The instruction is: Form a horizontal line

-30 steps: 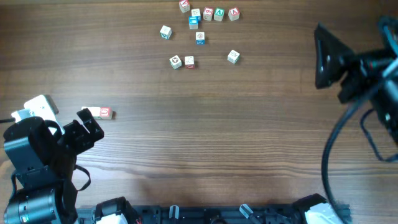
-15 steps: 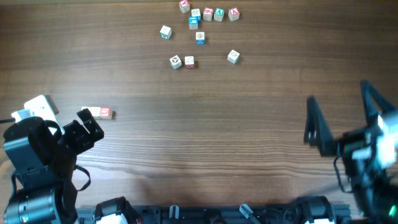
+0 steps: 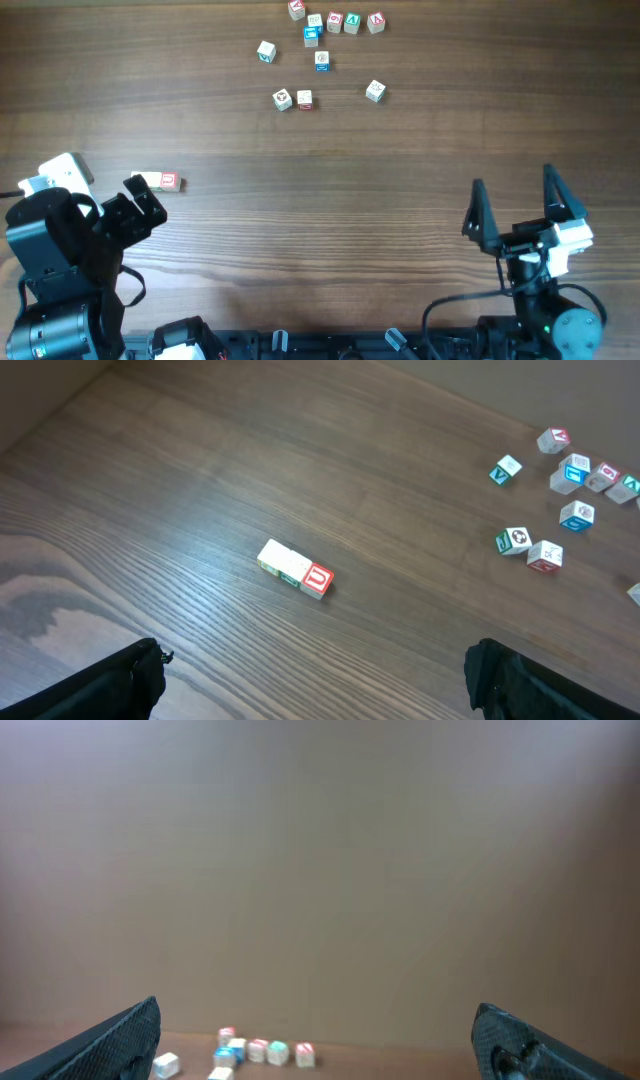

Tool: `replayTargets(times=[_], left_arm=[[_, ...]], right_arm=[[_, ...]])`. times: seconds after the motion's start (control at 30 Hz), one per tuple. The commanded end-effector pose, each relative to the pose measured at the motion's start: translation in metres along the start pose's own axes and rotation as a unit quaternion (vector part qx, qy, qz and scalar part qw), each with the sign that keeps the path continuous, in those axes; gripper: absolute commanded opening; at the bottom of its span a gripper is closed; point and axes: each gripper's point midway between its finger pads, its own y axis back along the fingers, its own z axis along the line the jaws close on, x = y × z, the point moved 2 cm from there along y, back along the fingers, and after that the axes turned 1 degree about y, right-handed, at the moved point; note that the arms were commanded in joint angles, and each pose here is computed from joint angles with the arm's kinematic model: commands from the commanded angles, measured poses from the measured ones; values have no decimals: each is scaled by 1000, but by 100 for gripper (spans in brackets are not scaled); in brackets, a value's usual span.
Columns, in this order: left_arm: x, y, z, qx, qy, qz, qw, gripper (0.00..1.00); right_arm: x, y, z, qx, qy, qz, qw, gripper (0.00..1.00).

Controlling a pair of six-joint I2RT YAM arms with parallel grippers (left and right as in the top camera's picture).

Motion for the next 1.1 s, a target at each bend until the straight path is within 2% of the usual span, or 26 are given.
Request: replayTargets(times=[0.0, 0.43, 0.77, 1.07], left_arm=[[-6, 4, -1, 0, 1, -11, 1000, 100], [-6, 4, -1, 0, 0, -11, 1000, 100], [-6, 4, -1, 0, 1, -11, 1000, 100], [-6, 4, -1, 0, 1, -11, 1000, 100]], right_arm=[[11, 3, -22, 68, -25, -9, 997, 100], [68, 9, -45, 122, -20, 42, 991, 100], [115, 21, -53, 151, -26, 147, 977, 100], [116, 21, -51, 141, -2, 153, 978, 100]])
